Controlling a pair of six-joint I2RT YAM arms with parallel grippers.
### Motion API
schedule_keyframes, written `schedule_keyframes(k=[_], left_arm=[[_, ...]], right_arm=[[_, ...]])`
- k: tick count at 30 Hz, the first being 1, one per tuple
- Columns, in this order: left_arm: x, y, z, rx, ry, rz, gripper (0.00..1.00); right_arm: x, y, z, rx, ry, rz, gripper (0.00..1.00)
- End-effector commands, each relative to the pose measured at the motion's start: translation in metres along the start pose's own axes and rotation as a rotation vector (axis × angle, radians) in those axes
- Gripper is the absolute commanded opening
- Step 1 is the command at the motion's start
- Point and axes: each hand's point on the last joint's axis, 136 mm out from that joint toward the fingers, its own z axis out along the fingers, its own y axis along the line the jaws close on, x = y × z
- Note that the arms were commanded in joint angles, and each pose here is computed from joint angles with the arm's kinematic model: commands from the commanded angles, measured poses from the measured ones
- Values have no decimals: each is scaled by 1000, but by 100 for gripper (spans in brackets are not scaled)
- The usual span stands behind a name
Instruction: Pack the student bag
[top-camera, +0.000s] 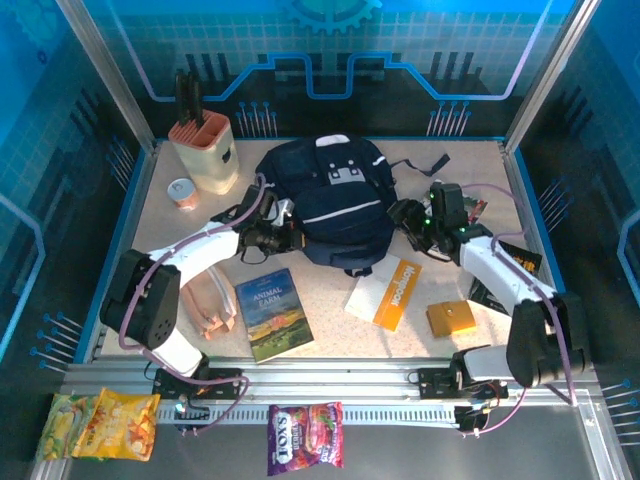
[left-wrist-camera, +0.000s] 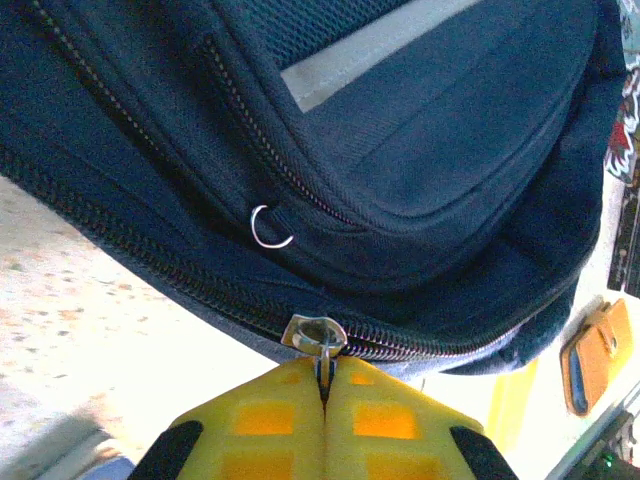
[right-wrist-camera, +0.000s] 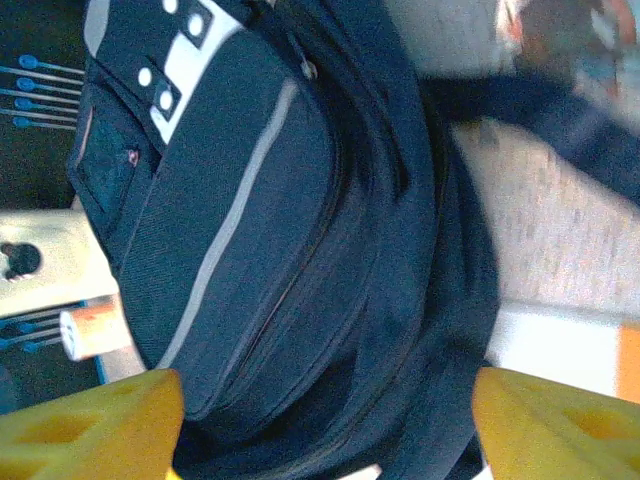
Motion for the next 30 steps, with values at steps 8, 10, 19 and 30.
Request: schedule_keyframes(k=[8, 10, 19, 30], left_arm=[[-6, -16, 1, 45, 1, 11, 0], [-4, -15, 2, 41, 9, 10, 0], [0, -11, 3, 26, 33, 16, 0], [2, -2, -3, -41, 43, 55, 0]], right_arm=[[79, 16, 29, 26, 97, 160, 96], [87, 14, 38, 53, 117, 176, 96], [92, -3, 61, 141, 100, 225, 92], [87, 10, 79, 131, 113, 166, 63]])
